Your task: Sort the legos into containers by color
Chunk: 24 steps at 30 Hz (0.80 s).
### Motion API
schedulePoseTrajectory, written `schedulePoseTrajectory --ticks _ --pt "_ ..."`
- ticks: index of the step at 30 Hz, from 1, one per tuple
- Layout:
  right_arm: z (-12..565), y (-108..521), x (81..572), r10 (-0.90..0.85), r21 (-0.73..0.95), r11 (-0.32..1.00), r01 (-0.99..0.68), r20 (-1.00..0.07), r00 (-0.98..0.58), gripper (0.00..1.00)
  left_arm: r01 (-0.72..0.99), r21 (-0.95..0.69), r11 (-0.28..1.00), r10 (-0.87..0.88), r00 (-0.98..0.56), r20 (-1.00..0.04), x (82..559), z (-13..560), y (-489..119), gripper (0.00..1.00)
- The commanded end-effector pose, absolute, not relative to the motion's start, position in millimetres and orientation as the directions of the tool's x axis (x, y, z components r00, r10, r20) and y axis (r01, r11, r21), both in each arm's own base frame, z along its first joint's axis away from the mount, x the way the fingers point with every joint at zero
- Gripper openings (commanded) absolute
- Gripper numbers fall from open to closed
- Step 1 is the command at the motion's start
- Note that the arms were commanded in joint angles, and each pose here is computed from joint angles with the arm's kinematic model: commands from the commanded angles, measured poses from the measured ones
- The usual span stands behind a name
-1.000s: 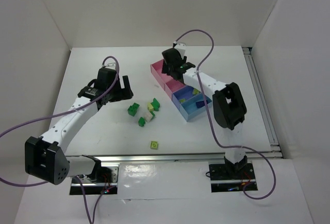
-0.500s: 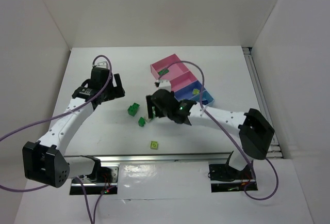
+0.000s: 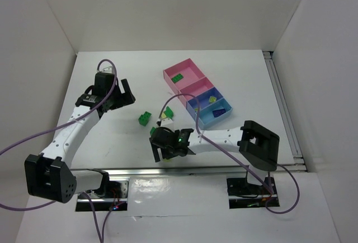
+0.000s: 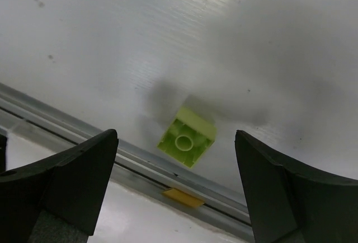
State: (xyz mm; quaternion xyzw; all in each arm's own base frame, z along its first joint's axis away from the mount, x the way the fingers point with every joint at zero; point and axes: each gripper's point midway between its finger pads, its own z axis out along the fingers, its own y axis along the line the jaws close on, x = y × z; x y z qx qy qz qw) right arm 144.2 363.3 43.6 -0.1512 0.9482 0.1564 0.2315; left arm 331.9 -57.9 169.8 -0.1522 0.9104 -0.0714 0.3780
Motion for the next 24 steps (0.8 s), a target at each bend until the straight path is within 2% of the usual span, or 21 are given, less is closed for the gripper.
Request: schedulePoseTrajectory --ticks 1,7,8,10,11,15,20,24 --pt "35.9 360.2 138.5 -0.194 0.224 0.922 -0.315 -0.437 -0.878 0.89 -0.218 -0.268 0.938 -0.344 -0.663 -0.664 334.2 170.2 -61.5 0.97" --pt "21.7 360.4 136.2 -0.189 0.213 0.931 -0.295 -0.411 -0.892 0.7 -0.221 -0.265 0.939 -0.343 -0.669 -0.659 334.7 167.2 -61.5 0.97" --pt "20.0 357.8 135.3 -0.198 0.196 0.936 -0.294 -0.4 -0.895 0.61 -0.223 -0.261 0.939 -0.342 -0.675 -0.653 335.1 164.3 -61.6 0.97" --pt "22.3 357.6 135.2 -0.2 0.191 0.937 -0.293 -0.397 -0.896 0.55 -0.23 -0.254 0.939 -0.342 -0.672 -0.657 335.5 164.3 -59.8 0.97" --pt "24.1 355.4 137.2 -0.209 0.172 0.939 -0.298 -0.403 -0.891 0.47 -0.23 -0.254 0.939 -0.342 -0.672 -0.657 335.5 164.3 -59.8 0.97" --pt "34.7 350.6 143.8 -0.22 0.132 0.944 -0.302 -0.428 -0.877 0.29 -0.225 -0.261 0.939 -0.344 -0.66 -0.668 336.8 170.9 -60.0 0.97" --pt "81.0 341.2 167.9 -0.225 0.031 0.959 -0.281 -0.521 -0.824 0.27 -0.174 -0.312 0.934 -0.342 -0.684 -0.644 339.4 182.5 -74.7 0.97" --pt "116.9 325.4 192.3 -0.181 0.019 0.972 -0.235 -0.576 -0.797 0.27 -0.132 -0.341 0.931 -0.331 -0.703 -0.63 339.2 183.8 -84.2 0.97"
